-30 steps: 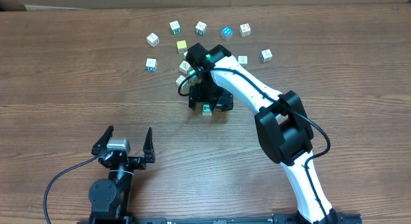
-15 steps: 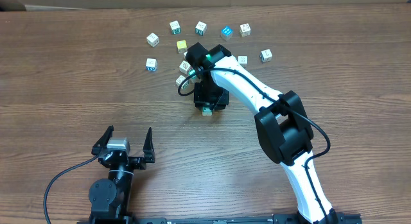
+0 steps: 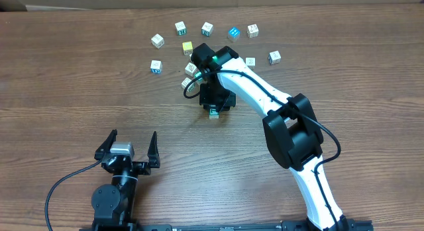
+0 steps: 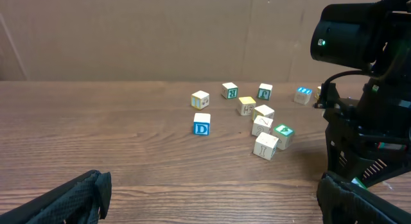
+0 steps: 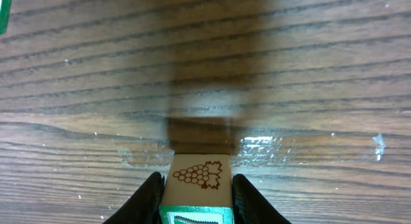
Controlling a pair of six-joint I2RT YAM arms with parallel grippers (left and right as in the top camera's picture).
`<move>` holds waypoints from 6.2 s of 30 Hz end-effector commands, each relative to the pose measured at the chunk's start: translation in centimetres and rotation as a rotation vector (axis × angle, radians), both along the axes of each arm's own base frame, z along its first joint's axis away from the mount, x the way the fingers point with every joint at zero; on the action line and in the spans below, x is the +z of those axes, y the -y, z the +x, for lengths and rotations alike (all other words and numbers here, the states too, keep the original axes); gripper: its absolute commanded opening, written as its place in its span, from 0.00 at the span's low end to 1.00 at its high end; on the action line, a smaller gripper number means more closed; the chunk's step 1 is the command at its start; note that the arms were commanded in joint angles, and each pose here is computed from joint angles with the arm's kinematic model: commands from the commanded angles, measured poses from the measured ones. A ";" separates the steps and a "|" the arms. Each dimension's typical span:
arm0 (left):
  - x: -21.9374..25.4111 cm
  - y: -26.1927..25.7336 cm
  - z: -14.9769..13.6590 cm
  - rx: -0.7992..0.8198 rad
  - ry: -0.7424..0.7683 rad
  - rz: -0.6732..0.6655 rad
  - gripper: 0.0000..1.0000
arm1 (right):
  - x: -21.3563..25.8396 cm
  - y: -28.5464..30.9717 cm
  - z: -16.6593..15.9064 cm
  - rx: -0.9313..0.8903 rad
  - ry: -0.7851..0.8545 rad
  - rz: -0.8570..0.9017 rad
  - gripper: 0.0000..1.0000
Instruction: Form a circle
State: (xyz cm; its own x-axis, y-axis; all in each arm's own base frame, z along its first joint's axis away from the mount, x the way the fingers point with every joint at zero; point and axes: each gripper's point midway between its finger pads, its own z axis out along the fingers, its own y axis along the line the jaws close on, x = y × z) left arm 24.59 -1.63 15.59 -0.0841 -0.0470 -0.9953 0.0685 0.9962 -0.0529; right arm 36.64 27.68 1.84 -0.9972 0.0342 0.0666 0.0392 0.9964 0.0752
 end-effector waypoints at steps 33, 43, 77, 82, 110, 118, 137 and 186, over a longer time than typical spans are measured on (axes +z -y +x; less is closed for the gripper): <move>0.0 -0.2 0.0 0.008 0.004 0.014 1.00 | 9.9 2.5 8.6 -0.082 0.237 0.118 0.95; 0.0 -0.2 0.0 0.008 0.004 0.015 1.00 | 10.0 6.5 11.5 -0.149 0.288 0.094 1.00; 0.0 -0.2 0.0 0.008 0.004 0.015 1.00 | 0.0 9.1 10.8 -0.074 0.257 -0.036 0.46; 0.0 -0.2 0.0 0.008 0.004 0.015 1.00 | 0.0 9.1 10.8 -0.074 0.256 -0.036 0.36; 0.0 -0.2 0.0 0.008 0.004 0.015 1.00 | 5.9 7.4 3.3 -0.054 -0.067 0.045 0.13; 0.0 -0.2 0.0 0.008 0.004 0.015 1.00 | 9.2 7.9 0.3 -0.065 -0.126 0.033 0.12; 0.0 -0.2 0.0 0.008 0.004 0.015 1.00 | 17.1 3.9 -4.1 0.050 0.040 0.084 0.12; 0.0 -0.2 0.0 0.008 0.004 0.015 1.00 | 5.1 7.2 -3.9 -0.029 -0.012 -0.091 0.04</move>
State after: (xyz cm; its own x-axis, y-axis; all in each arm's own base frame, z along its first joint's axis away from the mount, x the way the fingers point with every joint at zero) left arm 24.59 -1.63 15.59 -0.0841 -0.0466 -0.9954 0.0685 0.9963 -0.0525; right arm 32.54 20.75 7.26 -0.9950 0.0531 0.0849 0.0522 0.9986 -0.0122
